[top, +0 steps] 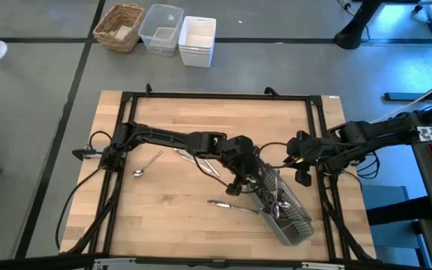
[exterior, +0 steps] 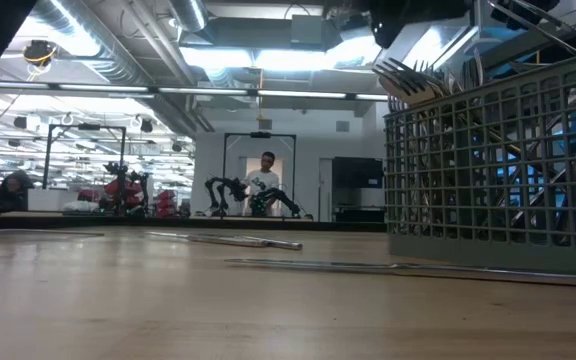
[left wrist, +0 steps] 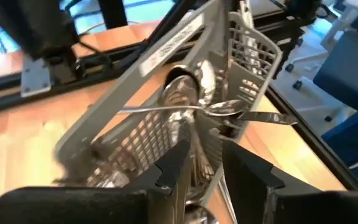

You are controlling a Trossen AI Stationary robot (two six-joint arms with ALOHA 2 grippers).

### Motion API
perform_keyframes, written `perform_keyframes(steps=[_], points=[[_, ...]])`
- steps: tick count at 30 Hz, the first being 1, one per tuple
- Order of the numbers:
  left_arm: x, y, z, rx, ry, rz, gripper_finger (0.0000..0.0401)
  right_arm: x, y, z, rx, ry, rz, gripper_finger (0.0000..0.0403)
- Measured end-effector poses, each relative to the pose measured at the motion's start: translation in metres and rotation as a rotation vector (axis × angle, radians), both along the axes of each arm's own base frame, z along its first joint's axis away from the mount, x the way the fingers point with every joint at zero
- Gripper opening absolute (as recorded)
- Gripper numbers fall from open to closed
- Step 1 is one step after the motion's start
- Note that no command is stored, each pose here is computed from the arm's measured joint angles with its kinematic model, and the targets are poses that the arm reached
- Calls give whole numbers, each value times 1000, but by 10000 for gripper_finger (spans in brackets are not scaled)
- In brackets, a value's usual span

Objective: Sort silverware
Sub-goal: Put the silver spoon into the gray silverware basket

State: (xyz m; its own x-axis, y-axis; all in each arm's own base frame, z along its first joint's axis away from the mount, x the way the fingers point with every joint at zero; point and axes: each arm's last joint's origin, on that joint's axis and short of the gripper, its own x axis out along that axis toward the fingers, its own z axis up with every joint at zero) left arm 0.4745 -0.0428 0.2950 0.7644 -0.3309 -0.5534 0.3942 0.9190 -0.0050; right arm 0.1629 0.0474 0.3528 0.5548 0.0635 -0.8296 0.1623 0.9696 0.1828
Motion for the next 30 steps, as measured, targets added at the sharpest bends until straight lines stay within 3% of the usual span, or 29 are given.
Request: perform_keyframes(steps=[5,11,15,25,30], points=[[1,18,0,-52,26,77,90,4,2,-8,-55,84,60,76],[2,39,0,-102,43,155,68,15,5,-19,-115,173,126,131],[2,49,0,-141,54,203,48,17,6,-22,-188,191,276,158],[2,53,1,-202,70,255,17,12,5,-21,-303,184,562,159],[2,49,1,-209,73,251,13,15,-4,-21,-290,174,586,159]])
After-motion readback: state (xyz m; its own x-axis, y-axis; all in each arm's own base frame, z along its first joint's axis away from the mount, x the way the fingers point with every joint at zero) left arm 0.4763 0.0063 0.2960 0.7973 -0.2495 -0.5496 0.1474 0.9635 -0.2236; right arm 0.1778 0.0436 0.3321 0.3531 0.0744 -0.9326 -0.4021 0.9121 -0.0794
